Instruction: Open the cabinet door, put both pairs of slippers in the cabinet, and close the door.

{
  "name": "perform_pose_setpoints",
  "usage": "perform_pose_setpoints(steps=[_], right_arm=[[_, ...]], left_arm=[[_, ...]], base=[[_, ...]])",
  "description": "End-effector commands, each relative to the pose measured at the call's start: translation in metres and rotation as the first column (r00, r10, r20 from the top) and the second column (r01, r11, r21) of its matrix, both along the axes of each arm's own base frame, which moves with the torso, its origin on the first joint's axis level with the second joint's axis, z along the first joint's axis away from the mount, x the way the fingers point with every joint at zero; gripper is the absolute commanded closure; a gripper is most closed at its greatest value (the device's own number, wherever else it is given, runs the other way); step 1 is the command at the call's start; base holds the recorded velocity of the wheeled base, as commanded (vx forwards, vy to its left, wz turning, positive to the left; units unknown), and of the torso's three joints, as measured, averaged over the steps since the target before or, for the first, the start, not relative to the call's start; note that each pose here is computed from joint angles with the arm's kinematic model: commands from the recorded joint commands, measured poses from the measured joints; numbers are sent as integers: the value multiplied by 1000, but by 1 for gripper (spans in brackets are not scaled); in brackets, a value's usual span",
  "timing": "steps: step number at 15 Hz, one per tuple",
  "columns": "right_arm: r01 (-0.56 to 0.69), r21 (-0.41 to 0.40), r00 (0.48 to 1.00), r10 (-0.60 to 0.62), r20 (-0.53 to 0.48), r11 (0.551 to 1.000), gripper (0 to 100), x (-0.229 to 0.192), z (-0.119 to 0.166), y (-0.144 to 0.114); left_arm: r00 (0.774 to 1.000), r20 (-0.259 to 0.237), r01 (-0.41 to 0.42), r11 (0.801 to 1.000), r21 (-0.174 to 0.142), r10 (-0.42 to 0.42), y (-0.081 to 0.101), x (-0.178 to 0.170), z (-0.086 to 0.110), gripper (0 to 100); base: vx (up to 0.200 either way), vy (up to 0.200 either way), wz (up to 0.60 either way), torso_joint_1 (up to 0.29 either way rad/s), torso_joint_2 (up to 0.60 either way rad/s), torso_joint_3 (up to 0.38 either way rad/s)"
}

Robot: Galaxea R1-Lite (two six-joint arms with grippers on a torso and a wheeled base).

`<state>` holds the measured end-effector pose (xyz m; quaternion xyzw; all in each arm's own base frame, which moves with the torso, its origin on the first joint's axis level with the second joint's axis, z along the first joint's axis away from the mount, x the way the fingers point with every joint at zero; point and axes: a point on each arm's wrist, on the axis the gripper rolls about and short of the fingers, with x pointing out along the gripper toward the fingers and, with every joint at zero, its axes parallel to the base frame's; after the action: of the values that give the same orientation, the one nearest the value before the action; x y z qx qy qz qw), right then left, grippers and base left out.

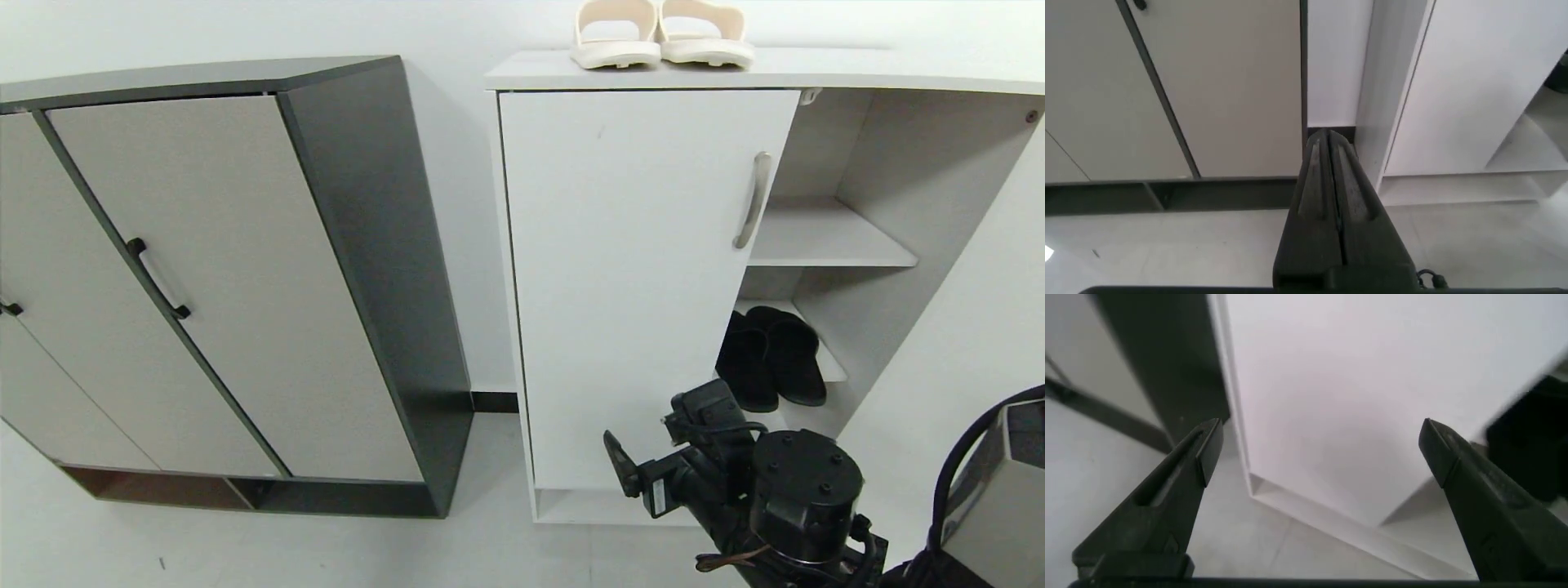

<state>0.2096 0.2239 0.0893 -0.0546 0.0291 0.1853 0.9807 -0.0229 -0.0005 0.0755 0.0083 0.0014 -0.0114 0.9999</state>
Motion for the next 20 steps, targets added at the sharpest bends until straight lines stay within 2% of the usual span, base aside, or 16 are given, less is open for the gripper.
perform_pose_setpoints(steps=[1, 13, 17, 20], right_arm=[[0, -3, 1000, 0, -2, 1000, 0, 0, -1, 0], [-5, -14, 1000, 5, -8, 1000, 0, 0, -4, 1], [-5, -16, 1000, 5, -10, 1000, 0, 0, -5, 1], [-5, -13, 1000, 5, -7, 1000, 0, 0, -4, 1]], left_arm=[[1000, -2, 0, 1000, -1, 0, 0, 0, 0, 100], [1000, -2, 0, 1000, -1, 0, 0, 0, 0, 100], [1000, -2, -1, 1000, -1, 1, 0, 0, 0, 100], [1000, -2, -1, 1000, -3, 1, 0, 0, 0, 100]], base=[[0, 0, 0, 0, 0, 0], [0, 0, 0, 0, -4, -2], [0, 0, 0, 19, -205, -305], [0, 0, 0, 51, -554, -354]])
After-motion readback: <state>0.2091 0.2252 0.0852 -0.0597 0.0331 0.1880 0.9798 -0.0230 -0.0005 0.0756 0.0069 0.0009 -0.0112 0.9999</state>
